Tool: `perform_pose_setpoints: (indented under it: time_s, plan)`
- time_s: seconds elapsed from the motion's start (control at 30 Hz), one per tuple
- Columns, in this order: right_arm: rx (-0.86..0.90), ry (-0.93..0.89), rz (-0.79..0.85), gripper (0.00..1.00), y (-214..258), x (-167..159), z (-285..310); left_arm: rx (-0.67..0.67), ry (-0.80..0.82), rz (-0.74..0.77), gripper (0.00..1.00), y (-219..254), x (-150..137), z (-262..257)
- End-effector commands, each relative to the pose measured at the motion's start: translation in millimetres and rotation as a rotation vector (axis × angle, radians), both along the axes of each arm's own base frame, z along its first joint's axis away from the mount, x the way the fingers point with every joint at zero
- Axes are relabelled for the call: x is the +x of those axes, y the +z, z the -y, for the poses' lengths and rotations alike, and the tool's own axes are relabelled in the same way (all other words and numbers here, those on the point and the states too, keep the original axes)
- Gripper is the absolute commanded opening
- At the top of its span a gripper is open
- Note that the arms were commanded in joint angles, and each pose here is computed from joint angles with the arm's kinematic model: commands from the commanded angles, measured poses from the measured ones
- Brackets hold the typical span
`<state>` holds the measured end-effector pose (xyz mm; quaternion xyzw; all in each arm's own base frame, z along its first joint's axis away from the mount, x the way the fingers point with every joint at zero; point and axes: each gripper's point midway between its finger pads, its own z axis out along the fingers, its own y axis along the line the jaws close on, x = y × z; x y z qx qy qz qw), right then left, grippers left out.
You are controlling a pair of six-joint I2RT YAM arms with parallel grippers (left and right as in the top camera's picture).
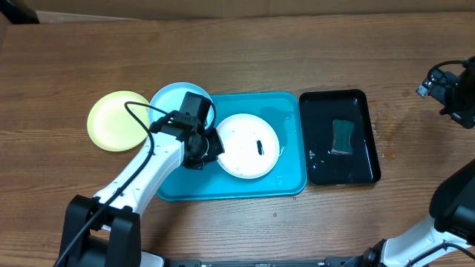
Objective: Clean dirty plates on tray and stack at the side
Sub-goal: 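Slide the white plate toward the tray center with the left gripper, then move the right gripper to the black tray and grasp the green sponge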
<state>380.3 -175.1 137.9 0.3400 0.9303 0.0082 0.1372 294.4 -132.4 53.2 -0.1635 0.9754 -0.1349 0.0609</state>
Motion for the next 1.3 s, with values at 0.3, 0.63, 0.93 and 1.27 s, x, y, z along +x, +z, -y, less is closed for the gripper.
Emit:
perform_pose_setpoints:
  time_s: [0.3, 0.63, 0.93, 1.27]
  plan:
    - [-0.007, -0.006, 0.029, 1.00, 10, 1, 0, 0.141, -0.204, 0.028, 0.58, 41, 7, -13]
    - [-0.007, -0.006, 0.029, 1.00, 10, 1, 0, 0.161, -0.232, 0.025, 0.47, 36, 11, -14]
    - [-0.007, -0.006, 0.029, 1.00, 10, 1, 0, 0.172, -0.238, -0.038, 0.43, -3, 21, -10]
    - [-0.007, -0.006, 0.029, 1.00, 10, 1, 0, 0.187, -0.243, -0.107, 0.31, -33, 20, -10]
